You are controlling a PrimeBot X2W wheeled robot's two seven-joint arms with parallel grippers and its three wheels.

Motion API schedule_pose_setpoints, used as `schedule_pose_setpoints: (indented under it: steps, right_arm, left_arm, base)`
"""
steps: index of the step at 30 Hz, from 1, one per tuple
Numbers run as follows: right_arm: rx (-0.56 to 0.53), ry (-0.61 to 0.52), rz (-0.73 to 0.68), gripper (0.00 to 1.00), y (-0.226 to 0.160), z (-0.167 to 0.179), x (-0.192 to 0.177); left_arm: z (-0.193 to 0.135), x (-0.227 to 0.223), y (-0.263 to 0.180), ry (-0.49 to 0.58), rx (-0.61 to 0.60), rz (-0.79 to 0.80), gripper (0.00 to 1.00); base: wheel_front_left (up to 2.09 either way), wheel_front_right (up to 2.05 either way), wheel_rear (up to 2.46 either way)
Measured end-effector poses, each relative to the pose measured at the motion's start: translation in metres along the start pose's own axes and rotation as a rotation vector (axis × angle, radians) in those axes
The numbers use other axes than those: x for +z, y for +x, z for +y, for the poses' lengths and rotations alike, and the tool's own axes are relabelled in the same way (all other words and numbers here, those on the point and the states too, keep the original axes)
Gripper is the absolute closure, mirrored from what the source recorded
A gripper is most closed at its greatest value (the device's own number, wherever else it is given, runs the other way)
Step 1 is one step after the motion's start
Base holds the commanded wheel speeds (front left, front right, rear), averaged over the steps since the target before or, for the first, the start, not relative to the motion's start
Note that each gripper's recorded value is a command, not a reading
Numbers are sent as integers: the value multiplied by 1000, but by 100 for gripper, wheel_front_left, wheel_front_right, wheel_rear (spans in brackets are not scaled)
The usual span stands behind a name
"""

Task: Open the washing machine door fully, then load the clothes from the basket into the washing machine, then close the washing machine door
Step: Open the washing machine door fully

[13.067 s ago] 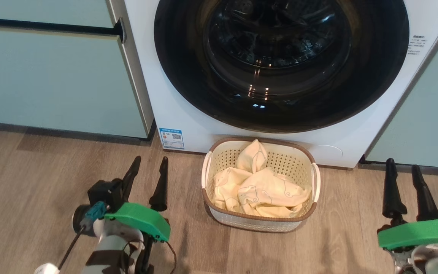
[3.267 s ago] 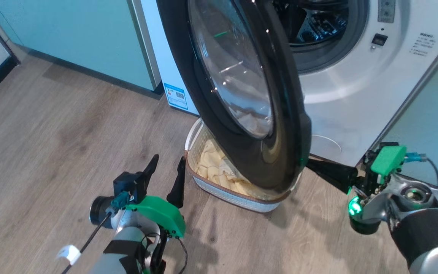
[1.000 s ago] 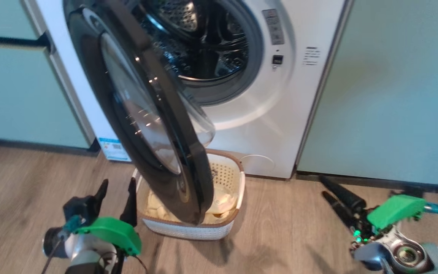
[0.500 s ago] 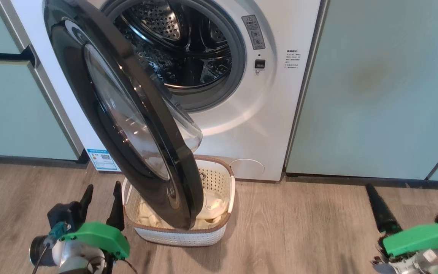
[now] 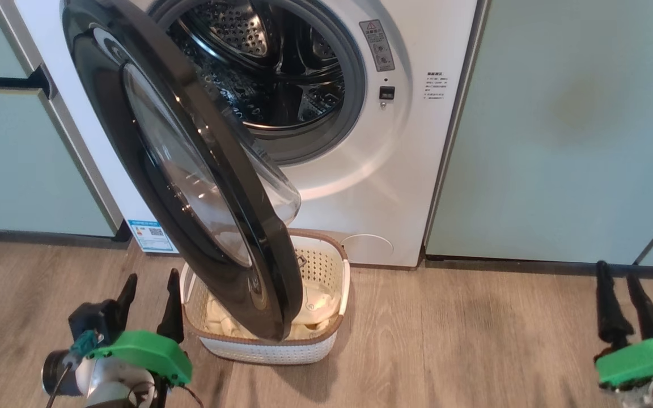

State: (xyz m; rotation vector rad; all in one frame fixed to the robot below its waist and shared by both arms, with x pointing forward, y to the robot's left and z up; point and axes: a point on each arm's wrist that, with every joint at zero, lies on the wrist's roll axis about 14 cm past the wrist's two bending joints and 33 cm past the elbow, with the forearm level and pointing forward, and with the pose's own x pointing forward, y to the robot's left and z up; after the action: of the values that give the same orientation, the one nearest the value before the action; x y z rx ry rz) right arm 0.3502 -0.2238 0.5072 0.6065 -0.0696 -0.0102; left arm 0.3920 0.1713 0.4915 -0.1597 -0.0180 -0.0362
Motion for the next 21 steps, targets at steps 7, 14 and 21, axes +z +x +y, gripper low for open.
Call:
schedule_pose_setpoints:
  steps: [7,14,21]
  right_arm:
    - [-8,-186,0,0,-12,-4,-5]
    - [23,-371,31,0,-16,-1,-12]
    - [55,-464,40,0,-18,6,-15]
  left_arm:
    - [-2,-4,1,0,-6,10,0]
    - [-1,-4,0,0,-4,13,0]
    - [-1,-6,0,0,-3,17,0]
  base:
    - [0,0,0]
    - [0,0,0]
    - [0,0,0]
